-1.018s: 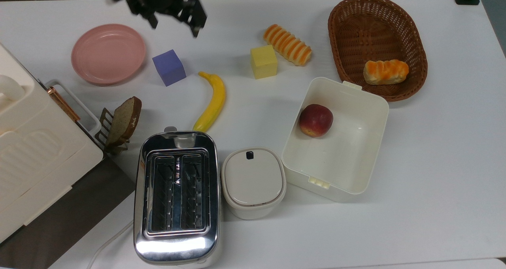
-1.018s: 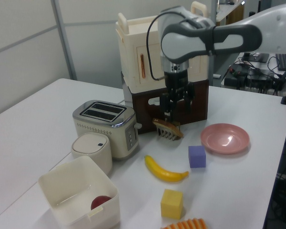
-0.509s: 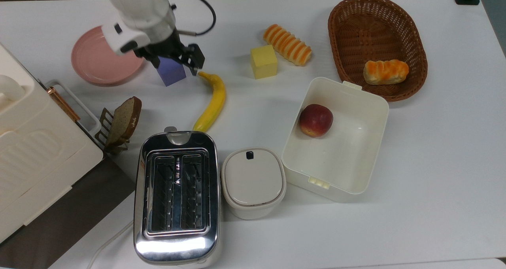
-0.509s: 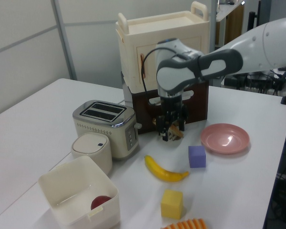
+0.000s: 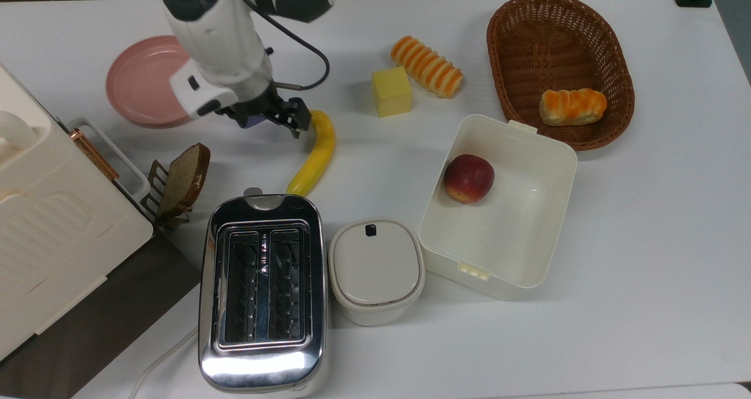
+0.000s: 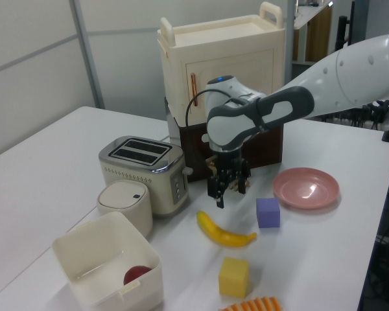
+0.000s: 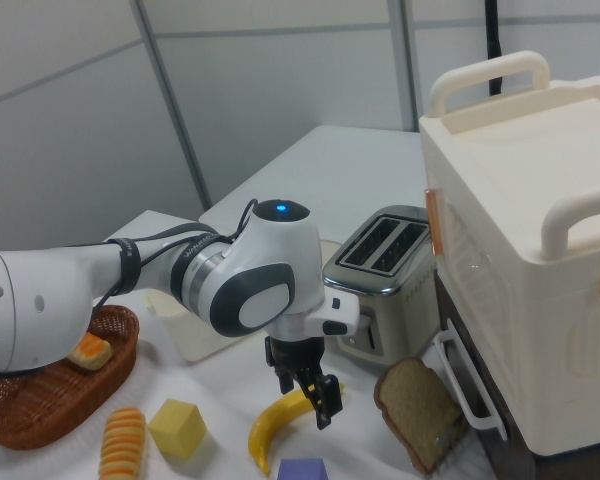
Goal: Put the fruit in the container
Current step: 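Close the gripper on the yellow banana and lift it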
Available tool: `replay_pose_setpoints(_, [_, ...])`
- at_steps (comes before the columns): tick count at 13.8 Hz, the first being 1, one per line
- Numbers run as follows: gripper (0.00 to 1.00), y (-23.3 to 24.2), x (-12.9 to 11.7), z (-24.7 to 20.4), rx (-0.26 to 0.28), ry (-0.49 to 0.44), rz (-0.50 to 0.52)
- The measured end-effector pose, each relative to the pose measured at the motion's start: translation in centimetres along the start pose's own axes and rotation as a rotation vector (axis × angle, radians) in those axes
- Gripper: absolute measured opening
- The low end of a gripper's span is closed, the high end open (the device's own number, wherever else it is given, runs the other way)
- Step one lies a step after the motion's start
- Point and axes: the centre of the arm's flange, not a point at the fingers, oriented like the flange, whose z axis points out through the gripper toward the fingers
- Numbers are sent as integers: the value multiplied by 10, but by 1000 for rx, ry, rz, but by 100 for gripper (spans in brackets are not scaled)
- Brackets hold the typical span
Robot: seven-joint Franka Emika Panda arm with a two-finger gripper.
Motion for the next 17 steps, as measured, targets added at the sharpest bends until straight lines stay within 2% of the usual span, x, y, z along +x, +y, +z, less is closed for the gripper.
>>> replay_pose_setpoints(6, [100, -52, 5, 34, -13, 0, 1])
replay_pose_setpoints(12, [94, -71, 8, 72, -58, -25, 22])
replay_pose_setpoints(13, [86, -77, 7, 76, -66, -29, 24])
replay_pose_setpoints(17, [43, -87, 7, 69, -68, -12, 25])
